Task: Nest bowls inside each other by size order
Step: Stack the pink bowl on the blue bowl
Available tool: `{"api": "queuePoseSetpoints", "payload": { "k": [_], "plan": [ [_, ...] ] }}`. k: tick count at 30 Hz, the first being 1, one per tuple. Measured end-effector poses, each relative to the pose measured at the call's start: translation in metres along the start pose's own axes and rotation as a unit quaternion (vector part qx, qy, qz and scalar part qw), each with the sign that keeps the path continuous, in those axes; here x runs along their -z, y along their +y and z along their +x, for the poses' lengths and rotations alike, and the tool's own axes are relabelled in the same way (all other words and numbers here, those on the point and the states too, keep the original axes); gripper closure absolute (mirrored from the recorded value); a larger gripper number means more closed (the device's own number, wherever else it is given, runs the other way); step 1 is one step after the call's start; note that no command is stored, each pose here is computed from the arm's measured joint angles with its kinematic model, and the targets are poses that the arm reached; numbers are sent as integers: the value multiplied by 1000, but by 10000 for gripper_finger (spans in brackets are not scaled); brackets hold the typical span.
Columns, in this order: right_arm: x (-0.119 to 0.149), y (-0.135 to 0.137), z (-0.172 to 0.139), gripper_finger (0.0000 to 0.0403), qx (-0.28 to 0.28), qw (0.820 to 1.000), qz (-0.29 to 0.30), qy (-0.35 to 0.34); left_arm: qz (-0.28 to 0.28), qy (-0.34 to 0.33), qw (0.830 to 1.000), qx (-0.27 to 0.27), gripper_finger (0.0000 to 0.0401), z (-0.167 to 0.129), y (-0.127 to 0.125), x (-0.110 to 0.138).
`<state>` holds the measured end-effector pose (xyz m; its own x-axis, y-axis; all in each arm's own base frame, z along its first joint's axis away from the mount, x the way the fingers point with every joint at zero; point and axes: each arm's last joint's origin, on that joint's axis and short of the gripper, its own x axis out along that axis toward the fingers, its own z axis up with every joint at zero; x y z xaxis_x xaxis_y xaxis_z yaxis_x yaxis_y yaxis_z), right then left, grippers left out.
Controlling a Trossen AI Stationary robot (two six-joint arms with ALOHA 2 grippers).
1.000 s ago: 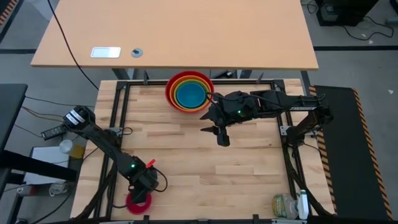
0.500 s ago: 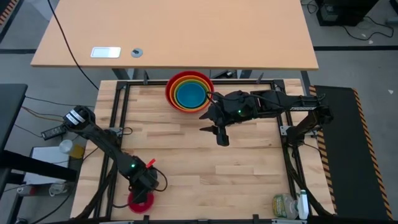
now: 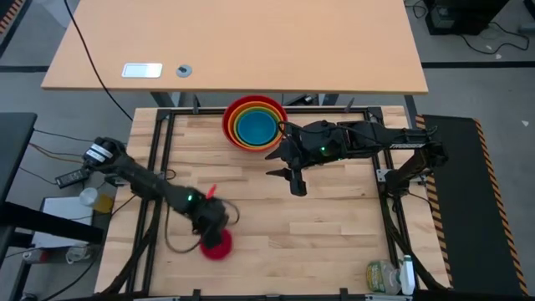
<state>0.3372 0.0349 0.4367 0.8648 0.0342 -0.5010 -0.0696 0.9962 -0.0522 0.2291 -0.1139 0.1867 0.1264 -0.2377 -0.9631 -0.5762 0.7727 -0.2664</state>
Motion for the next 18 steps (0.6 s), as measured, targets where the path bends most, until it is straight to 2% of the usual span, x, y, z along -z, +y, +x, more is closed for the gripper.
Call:
{"api": "queuePoseSetpoints", "payload": {
  "k": [5,8,11,14,18],
  "plan": [
    [0,2,0,202,-7,1000,9,-1,-33,-108,993,15,393,-36,14,-44],
    [-2,3,0,206,-9,1000,8,-8,-59,-165,984,7,393,-59,30,-75],
    [-5,3,0,212,-8,1000,6,-25,-62,-212,975,11,393,-83,48,-106],
    [-6,3,0,220,-8,999,11,-32,-64,-268,961,25,393,-109,65,-134],
    [-6,3,0,229,-8,999,13,-32,-107,-334,936,21,393,-143,95,-158]
  ]
}}
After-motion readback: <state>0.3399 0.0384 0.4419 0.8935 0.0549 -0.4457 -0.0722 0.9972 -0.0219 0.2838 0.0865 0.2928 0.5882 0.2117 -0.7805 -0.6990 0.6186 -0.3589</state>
